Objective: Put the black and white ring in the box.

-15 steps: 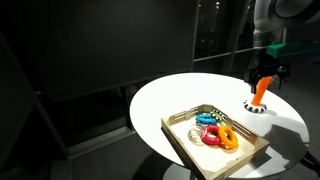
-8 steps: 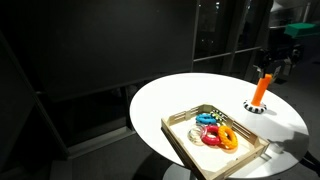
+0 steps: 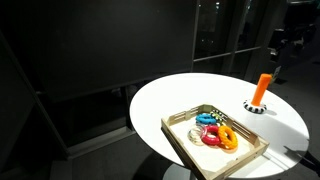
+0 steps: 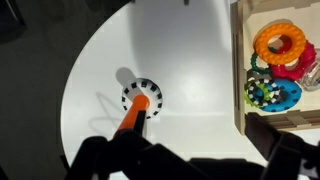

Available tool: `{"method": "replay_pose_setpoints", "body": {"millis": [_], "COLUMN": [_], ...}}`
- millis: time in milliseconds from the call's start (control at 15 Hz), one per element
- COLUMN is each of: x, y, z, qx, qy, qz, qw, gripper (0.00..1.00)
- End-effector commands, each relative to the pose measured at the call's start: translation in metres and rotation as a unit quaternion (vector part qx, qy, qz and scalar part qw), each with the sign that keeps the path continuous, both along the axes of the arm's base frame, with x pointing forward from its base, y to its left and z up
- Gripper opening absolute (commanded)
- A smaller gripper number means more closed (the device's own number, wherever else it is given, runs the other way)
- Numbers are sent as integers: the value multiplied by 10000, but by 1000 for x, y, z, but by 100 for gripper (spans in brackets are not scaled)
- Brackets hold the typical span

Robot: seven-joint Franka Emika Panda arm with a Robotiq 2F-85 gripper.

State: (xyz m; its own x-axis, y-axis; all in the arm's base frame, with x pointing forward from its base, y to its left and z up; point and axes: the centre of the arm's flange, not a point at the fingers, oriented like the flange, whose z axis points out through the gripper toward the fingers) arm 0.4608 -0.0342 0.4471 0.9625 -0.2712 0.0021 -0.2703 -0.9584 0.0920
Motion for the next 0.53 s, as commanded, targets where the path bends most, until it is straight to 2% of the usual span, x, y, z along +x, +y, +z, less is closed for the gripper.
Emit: {"method": "replay_pose_setpoints", "body": {"millis": [0, 200, 267, 467], "x": [-16, -20, -10, -10], "y": [-10, -13, -5, -4], "z": [16, 21, 17, 16], "qx": [257, 331, 217, 221], "qy": [-183, -263, -158, -150], "qz": [430, 543, 432, 448], "qw": [9986, 9976, 9987, 9986], "gripper": [100, 100, 100, 100]}}
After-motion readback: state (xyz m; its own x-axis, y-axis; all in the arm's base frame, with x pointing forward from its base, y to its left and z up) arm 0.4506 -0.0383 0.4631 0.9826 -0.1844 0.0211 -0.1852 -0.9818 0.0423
